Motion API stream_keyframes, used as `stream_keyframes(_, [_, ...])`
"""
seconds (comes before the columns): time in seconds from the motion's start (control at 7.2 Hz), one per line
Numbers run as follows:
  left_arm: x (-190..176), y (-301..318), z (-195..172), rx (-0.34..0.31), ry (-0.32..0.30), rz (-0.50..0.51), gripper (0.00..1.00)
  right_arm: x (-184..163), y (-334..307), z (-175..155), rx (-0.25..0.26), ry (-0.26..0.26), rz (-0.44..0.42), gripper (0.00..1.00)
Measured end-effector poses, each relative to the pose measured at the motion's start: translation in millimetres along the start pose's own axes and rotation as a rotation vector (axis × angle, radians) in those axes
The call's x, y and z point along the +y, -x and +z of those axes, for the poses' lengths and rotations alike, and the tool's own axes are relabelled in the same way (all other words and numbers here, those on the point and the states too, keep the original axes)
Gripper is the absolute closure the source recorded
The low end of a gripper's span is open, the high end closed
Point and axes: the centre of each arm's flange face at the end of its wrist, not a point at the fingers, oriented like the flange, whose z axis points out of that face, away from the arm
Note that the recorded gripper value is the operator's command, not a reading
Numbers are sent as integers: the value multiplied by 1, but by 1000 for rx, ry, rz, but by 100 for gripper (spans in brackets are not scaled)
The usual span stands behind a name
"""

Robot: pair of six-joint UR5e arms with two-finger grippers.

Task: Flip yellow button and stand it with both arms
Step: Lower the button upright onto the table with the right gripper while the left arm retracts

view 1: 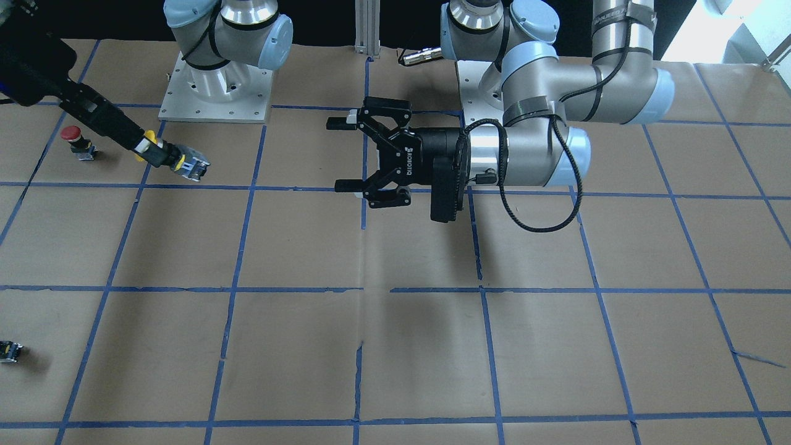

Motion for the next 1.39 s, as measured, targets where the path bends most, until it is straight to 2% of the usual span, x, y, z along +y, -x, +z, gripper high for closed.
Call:
stream_keyframes(0.14, [-18,-23,-15,-192,42,-20,0,-10,-21,2,115,-19,-145,85])
stream_keyframes(0.28, [-30,-44,-25,-370,55,-45,0,-19,-43,8,223,-22,-274,85])
stream_keyframes(0.42, [-33,-63,-36,-540,51,-79,0,-32,-68,15,310,-36,-371,85])
stream_keyframes(0.69, [-16,-93,-66,-881,84,-144,0,-68,-136,34,398,-108,-555,85])
stream_keyframes(0.83, [-3,-108,-86,-1058,130,-182,0,-81,-176,43,428,-149,-645,85])
stream_keyframes(0.97, [7,-118,-104,-1199,172,-212,0,-89,-208,50,444,-171,-692,85])
stream_keyframes(1.11, [12,-121,-120,-1293,202,-237,0,-96,-234,55,448,-180,-705,85])
stream_keyframes(1.25, [14,-119,-132,-1346,216,-261,0,-108,-252,65,448,-176,-713,85])
stream_keyframes(1.39, [14,-115,-140,-1371,221,-283,0,-123,-268,76,449,-172,-722,85])
